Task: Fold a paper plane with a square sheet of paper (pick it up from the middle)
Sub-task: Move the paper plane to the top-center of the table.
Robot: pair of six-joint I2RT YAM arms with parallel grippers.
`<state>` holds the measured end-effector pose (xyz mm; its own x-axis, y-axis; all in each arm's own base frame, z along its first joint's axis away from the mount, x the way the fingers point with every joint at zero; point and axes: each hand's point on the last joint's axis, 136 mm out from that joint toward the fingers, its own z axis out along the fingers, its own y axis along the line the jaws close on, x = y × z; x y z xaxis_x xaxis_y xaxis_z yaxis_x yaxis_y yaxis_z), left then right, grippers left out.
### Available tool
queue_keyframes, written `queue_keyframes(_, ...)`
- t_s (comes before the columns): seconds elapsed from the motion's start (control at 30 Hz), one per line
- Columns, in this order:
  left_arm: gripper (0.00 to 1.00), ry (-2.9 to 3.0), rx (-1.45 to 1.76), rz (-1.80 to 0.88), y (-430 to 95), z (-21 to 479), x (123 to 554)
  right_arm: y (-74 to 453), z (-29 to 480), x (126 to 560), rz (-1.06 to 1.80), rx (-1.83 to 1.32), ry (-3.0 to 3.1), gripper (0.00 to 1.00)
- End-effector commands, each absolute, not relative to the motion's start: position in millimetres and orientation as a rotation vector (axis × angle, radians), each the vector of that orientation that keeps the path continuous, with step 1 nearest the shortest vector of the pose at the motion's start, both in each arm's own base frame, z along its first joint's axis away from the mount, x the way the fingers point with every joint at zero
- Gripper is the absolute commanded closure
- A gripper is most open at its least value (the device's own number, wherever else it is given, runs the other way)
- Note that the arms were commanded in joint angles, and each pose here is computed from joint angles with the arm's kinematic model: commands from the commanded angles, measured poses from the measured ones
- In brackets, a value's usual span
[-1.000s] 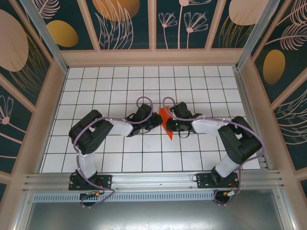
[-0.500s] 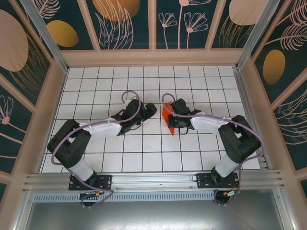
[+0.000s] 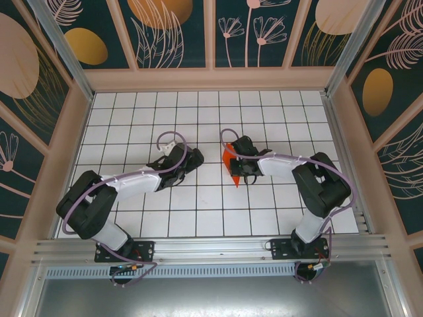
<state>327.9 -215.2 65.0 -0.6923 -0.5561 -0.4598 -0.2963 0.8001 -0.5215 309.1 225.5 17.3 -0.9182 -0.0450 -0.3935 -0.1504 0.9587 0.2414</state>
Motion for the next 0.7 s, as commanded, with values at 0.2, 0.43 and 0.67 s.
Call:
queue_keyframes(0.2,0.01,2.351,-0.673,-0.481,-191.4,63.2,322.3,222.4,20.3,324.1,0.262,-0.095,2.710,0.95)
queue_keyframes(0.43,0.02,2.311,-0.684,-0.458,-171.9,69.3,315.8,247.9,55.2,389.0,0.272,-0.120,2.597,0.96)
queue_keyframes(0.67,0.01,2.302,-0.668,-0.446,-161.9,73.5,311.5,259.3,40.4,429.1,0.236,-0.137,2.617,0.95)
